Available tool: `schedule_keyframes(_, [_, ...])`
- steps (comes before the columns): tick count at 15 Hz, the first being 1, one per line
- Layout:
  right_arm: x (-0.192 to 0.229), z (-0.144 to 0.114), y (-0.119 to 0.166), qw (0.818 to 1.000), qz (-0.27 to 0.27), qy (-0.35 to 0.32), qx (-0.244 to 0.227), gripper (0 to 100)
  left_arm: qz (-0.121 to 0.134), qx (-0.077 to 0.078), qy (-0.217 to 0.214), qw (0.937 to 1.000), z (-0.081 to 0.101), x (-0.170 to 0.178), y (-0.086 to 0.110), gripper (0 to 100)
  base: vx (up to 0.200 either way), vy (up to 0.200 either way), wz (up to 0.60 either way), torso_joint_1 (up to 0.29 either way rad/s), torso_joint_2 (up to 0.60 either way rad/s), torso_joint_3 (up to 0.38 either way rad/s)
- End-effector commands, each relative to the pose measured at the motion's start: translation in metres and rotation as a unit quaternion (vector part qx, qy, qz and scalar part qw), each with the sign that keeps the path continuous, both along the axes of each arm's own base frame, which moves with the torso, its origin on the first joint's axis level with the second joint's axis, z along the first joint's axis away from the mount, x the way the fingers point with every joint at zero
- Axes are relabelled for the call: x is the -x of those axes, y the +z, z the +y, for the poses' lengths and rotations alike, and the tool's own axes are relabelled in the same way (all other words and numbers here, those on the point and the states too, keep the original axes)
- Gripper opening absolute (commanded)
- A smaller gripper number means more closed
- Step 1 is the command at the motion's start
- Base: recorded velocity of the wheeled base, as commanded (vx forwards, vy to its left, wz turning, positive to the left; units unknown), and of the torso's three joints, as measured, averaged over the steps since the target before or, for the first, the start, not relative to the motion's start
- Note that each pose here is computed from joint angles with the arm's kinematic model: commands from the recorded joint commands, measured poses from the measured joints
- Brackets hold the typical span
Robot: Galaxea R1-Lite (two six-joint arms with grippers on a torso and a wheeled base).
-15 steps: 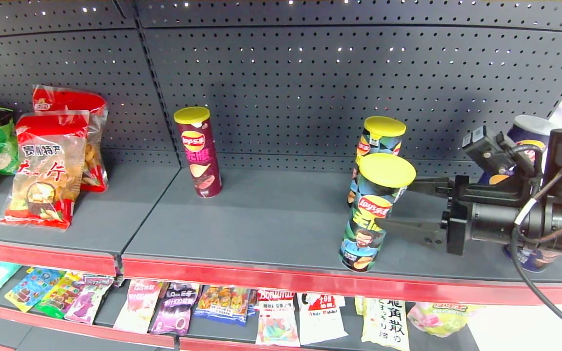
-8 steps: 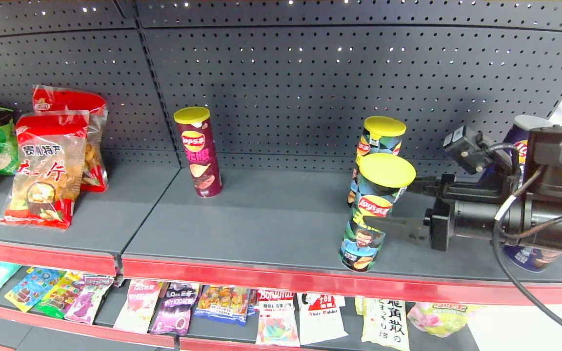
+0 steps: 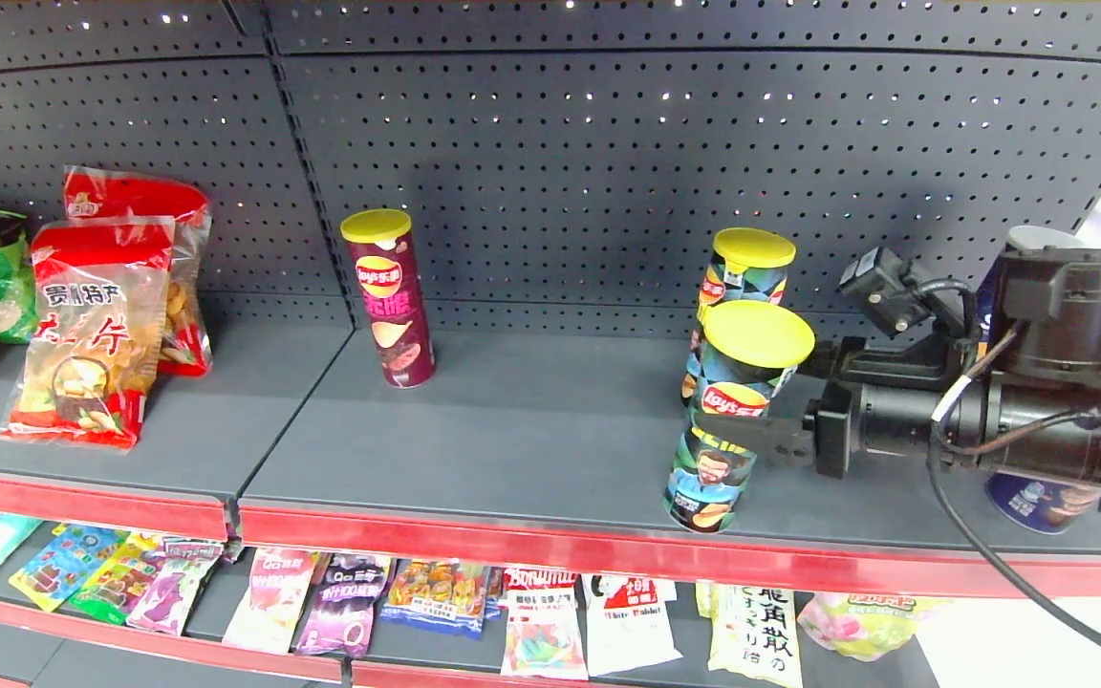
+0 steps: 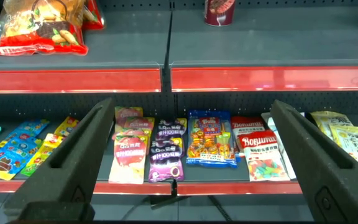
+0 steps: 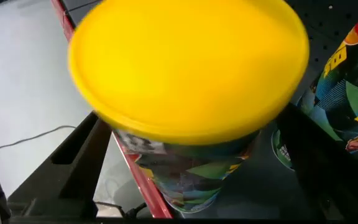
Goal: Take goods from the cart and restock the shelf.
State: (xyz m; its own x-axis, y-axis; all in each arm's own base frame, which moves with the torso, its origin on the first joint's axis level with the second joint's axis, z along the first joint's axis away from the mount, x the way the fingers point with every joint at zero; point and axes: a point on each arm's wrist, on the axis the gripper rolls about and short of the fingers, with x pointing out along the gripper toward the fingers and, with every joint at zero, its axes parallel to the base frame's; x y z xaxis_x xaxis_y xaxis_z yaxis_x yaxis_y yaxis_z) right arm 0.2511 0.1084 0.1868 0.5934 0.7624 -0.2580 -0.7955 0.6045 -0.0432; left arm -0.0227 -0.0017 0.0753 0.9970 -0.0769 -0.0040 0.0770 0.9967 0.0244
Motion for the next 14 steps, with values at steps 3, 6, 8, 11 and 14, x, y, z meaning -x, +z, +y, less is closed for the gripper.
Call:
schedule_keyframes(3, [-0.003,0.001,-0.010,1.000,0.016,0.000,0.006,0,0.000,0.000,0.000,1.0000,0.000,0.000,0.000,100,0.000,0.000,0.00,0.000,0.00,0.000])
schedule_keyframes(6, [-0.001,-0.001,-0.008,1.000,0.014,-0.002,0.005,0,0.000,0.000,0.000,1.0000,0.000,0.000,0.000,100,0.000,0.000,0.00,0.000,0.00,0.000])
schedule_keyframes(8, [0.001,-0.003,-0.006,1.000,0.009,-0.003,0.004,0,0.000,0.000,0.000,1.0000,0.000,0.000,0.000,100,0.000,0.000,0.00,0.000,0.00,0.000])
schedule_keyframes(11, [0.001,-0.018,0.002,1.000,-0.007,-0.016,-0.002,0,0.000,0.000,0.000,1.0000,0.000,0.000,0.000,100,0.000,0.000,0.00,0.000,0.00,0.000])
schedule_keyframes(14, [-0.006,-0.040,0.003,1.000,-0.022,-0.011,-0.001,0,0.000,0.000,0.000,1.0000,0.000,0.000,0.000,100,0.000,0.000,0.00,0.000,0.00,0.000])
